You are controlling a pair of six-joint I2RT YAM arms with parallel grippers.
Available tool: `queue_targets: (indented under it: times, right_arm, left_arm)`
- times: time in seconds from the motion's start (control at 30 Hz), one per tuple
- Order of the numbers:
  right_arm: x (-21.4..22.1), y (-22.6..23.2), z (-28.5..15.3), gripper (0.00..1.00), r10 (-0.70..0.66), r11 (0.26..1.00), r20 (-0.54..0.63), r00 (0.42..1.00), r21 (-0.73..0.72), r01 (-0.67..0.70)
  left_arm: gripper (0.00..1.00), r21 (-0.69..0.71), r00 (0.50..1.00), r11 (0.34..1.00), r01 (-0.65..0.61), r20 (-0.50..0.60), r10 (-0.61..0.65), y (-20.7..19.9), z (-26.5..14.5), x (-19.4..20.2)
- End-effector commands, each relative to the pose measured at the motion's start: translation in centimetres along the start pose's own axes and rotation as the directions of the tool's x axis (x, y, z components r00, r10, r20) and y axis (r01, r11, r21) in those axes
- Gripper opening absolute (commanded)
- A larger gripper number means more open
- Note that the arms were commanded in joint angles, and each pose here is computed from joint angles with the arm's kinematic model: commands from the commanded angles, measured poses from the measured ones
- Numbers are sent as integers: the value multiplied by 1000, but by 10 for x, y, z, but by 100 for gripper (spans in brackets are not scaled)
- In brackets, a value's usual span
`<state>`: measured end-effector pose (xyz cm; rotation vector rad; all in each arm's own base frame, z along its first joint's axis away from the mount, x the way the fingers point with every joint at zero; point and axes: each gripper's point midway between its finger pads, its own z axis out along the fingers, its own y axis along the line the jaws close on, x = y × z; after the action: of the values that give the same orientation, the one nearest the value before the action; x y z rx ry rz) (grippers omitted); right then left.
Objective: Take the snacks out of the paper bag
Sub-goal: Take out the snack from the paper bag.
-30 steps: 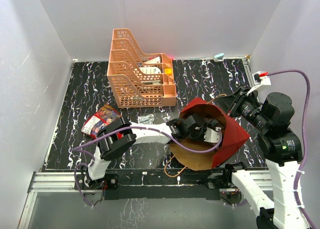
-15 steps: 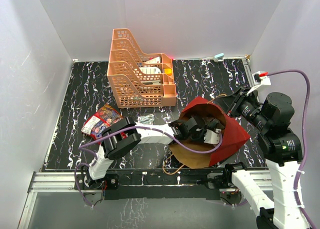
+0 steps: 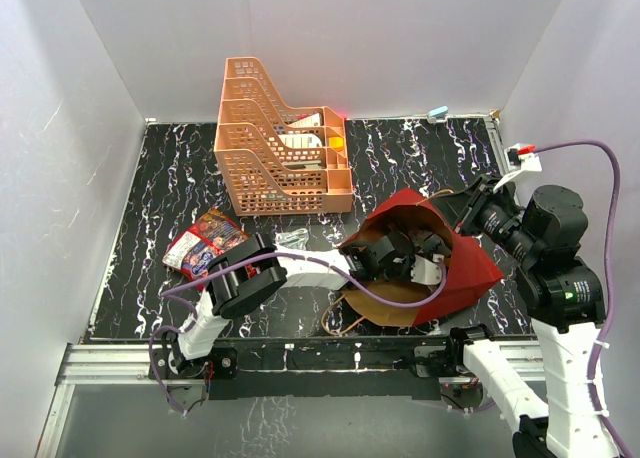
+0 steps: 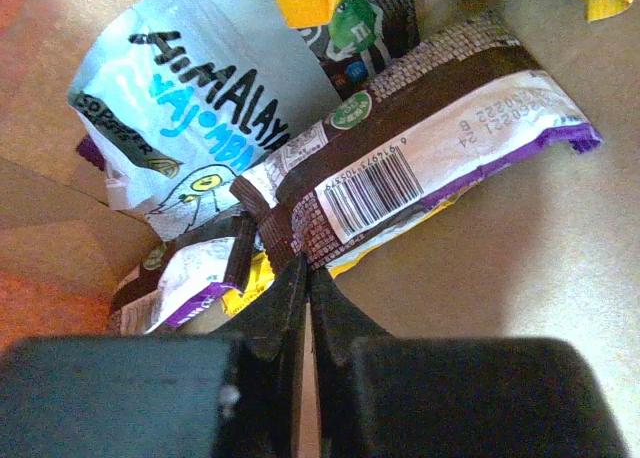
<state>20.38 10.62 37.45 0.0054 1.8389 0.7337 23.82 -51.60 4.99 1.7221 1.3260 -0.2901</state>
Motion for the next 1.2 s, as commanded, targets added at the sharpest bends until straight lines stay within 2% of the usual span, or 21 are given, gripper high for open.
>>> queue_targets:
  times: [0.0, 0.2, 0.43, 0.8, 0.93, 1.07, 1.17]
  right_arm:
    - [-24, 13, -15, 7, -68, 997, 111, 991, -21, 71]
    - [-15, -15, -19, 7, -114, 990, 133, 984, 103, 101]
    - [-11, -45, -32, 7, -196, 959, 198, 960, 245, 145]
    - [16, -36, -31, 7, -242, 966, 185, 953, 140, 218]
    - [30, -36, -24, 7, -213, 974, 148, 966, 108, 198]
    - [38, -51, -20, 7, -172, 975, 137, 975, 167, 149]
    - [41, -56, -18, 7, -151, 974, 129, 980, 191, 125]
  left_arm:
    - [0, -91, 999, 996, 12, 41, -8, 25, -9, -25]
    - [0, -164, 994, 985, 46, 101, -29, 29, -46, -45]
    - [0, -225, 980, 961, 159, 151, -126, 34, -89, -59]
    - [0, -273, 956, 922, 275, 175, -234, 27, -130, -71]
    - [0, -311, 928, 878, 365, 194, -318, 33, -151, -82]
    - [0, -330, 899, 841, 429, 248, -361, 41, -181, -102]
    - [0, -302, 857, 812, 500, 306, -414, 47, -207, -115]
